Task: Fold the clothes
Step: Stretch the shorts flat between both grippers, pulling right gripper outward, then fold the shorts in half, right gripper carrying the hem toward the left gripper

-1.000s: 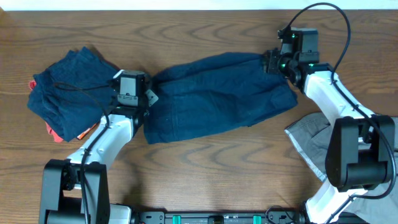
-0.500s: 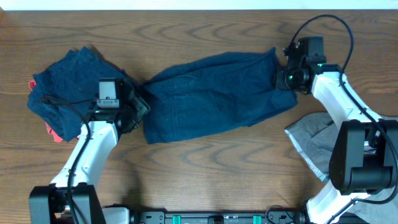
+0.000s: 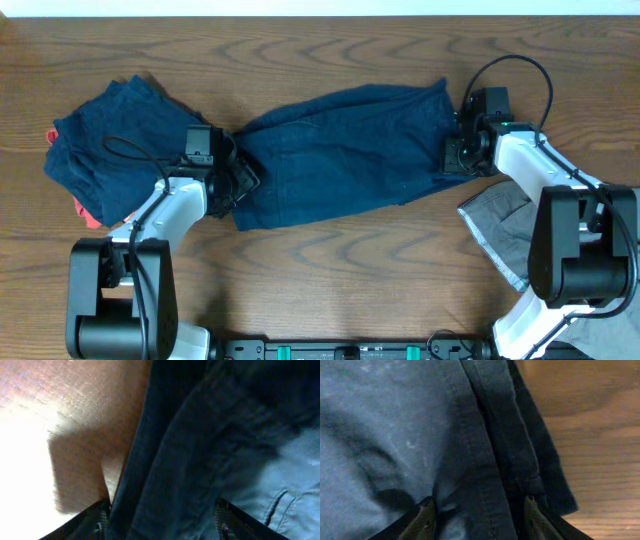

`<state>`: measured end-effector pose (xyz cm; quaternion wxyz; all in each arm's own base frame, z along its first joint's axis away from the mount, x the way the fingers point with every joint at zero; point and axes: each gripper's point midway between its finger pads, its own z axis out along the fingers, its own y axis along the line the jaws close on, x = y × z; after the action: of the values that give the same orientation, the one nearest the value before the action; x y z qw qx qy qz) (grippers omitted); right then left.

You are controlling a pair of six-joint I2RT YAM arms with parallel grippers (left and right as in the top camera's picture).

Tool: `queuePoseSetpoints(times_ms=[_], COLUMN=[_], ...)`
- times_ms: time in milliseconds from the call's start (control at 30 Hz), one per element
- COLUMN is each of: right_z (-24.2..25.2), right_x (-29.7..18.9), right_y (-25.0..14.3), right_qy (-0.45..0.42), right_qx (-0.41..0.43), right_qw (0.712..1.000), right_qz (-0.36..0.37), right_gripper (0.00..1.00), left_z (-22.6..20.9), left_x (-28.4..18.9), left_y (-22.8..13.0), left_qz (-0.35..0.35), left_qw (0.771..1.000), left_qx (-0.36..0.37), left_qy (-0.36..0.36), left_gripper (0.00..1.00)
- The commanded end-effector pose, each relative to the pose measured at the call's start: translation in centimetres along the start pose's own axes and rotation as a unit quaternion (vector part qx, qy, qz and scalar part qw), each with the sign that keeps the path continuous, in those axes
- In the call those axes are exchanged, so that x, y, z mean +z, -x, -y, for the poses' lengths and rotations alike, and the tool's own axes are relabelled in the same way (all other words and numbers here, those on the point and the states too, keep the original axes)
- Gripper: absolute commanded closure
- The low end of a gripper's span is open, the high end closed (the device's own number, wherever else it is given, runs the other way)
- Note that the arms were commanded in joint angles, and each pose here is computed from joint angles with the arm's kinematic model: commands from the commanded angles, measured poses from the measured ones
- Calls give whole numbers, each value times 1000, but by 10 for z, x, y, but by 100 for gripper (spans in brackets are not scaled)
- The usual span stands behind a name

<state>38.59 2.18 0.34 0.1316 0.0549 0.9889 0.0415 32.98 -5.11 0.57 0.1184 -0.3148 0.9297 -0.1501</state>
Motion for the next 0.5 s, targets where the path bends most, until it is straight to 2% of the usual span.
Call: queuePoseSetpoints(times_ms=[0,67,133,200,267,367,467], right_z=[7,0,-10,-26,-47,-83,-113], right_x=[-8,-18,-32,-49,-66,-79,-74], right_y=[4,9,18,29,37,32,14], right_qy=[-12,-2,12,29,48,82,116], right_qx=[18,13,6,-9,-51,-111,-148], right_qw=[1000,1000,999,997,993,984,979], right_qz=[10,21,38,66,95,108,83], right_gripper=[44,46,46,46,47,49,60], left_z=[-16,-4,6,11,11,19,24], left_x=[21,22,22,22,21,19,9], left_y=[-20,-22,-21,-19,-19,-26,-35], left_qz=[-47,-55,-57,-55,-54,-72,-94], left_qw=[999,998,997,997,997,992,987], left_qx=[-1,19,32,34,35,66,84], left_qy=[18,-13,-39,-50,-51,-76,-97], left_gripper=[34,48,54,77,94,94,94])
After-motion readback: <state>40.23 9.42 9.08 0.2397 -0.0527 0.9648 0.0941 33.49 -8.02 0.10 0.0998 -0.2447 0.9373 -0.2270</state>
